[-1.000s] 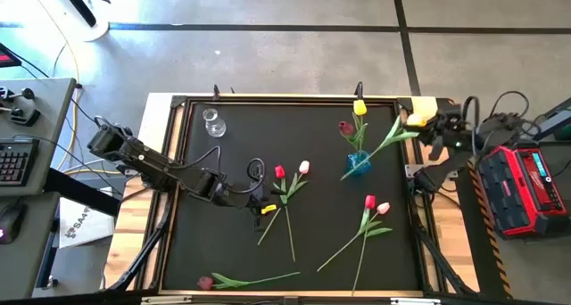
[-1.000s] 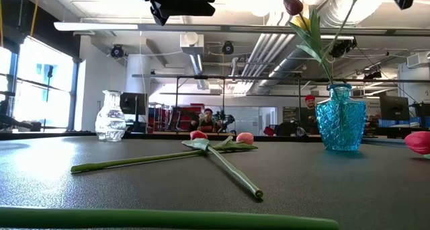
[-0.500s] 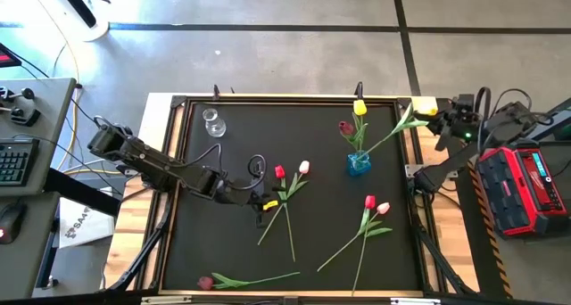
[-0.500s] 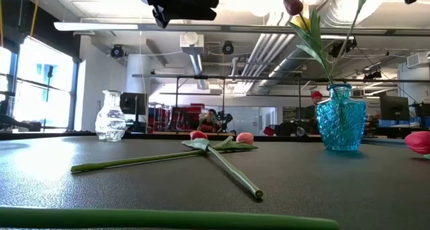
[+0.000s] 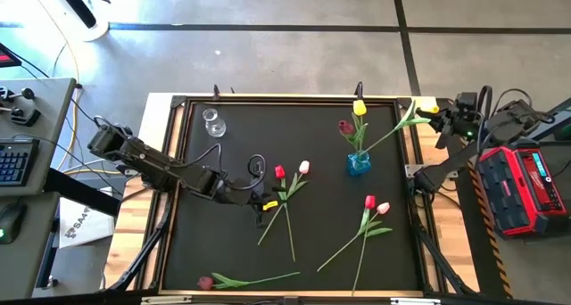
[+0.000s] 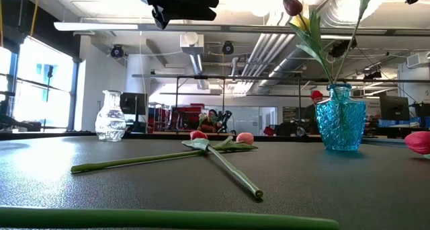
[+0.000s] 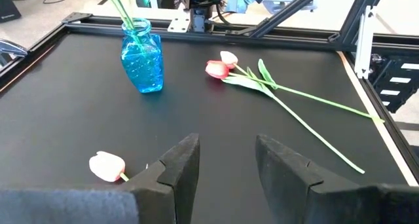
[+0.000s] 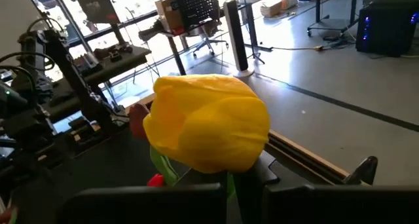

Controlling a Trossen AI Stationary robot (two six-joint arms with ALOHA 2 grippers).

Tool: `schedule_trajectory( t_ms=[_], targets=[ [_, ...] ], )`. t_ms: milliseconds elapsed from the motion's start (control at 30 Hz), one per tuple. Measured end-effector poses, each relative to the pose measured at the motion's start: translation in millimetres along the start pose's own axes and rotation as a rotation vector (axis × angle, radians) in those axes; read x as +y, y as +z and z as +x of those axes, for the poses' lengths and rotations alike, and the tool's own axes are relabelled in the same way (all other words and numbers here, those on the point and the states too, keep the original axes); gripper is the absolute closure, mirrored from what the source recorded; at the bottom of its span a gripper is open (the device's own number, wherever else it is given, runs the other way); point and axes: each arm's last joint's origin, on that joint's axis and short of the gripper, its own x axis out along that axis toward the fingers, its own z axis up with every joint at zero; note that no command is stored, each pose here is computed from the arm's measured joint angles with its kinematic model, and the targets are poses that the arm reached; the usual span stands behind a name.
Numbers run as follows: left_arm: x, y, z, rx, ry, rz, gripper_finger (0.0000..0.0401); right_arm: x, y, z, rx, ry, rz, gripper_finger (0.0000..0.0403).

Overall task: Sort flowers into vase by color
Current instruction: Put the yellow flower into the blue vase

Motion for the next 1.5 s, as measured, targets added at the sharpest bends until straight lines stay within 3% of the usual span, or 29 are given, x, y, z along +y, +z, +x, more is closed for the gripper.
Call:
schedule_trajectory(
  t_ms=[200,600,733,900,1100,1200,1400,1500],
  targets=[
    [0.0,0.0,0.0,0.000,0.000,0.000,0.0263,1.4,-4.6,2.0,0.027,0.006,0.007,0.0403],
    [-3.7,-17.7,17.6,0.071,0.016,-0.004,0.0263,20.5,-52.4,28.3,0.114,-0.044,-0.034,0.0394],
    [-4.0,-17.3,17.5,0.067,0.015,-0.023,0.0263,30.5,-62.5,36.6,0.105,-0.015,-0.037,0.0347],
    [-5.2,-18.4,16.9,0.075,0.013,-0.021,0.0263,43.4,-63.8,43.0,0.052,0.046,0.027,0.0256],
    [0.4,-32.6,14.9,0.209,0.086,-0.049,0.0263,47.1,-50.6,40.1,-0.003,0.082,0.148,0.0167],
    [3.5,-39.9,12.8,0.276,0.133,-0.086,0.0263,46.1,-38.9,35.4,-0.032,0.099,0.217,0.0146],
    [2.8,-52.6,5.4,0.380,0.201,-0.134,0.0263,46.4,-16.2,26.9,-0.101,0.160,0.235,0.0135],
    [0.0,-64.5,-5.5,0.516,0.206,-0.134,0.0265,49.3,-10.4,25.2,-0.120,0.220,0.230,0.0135]
  ],
)
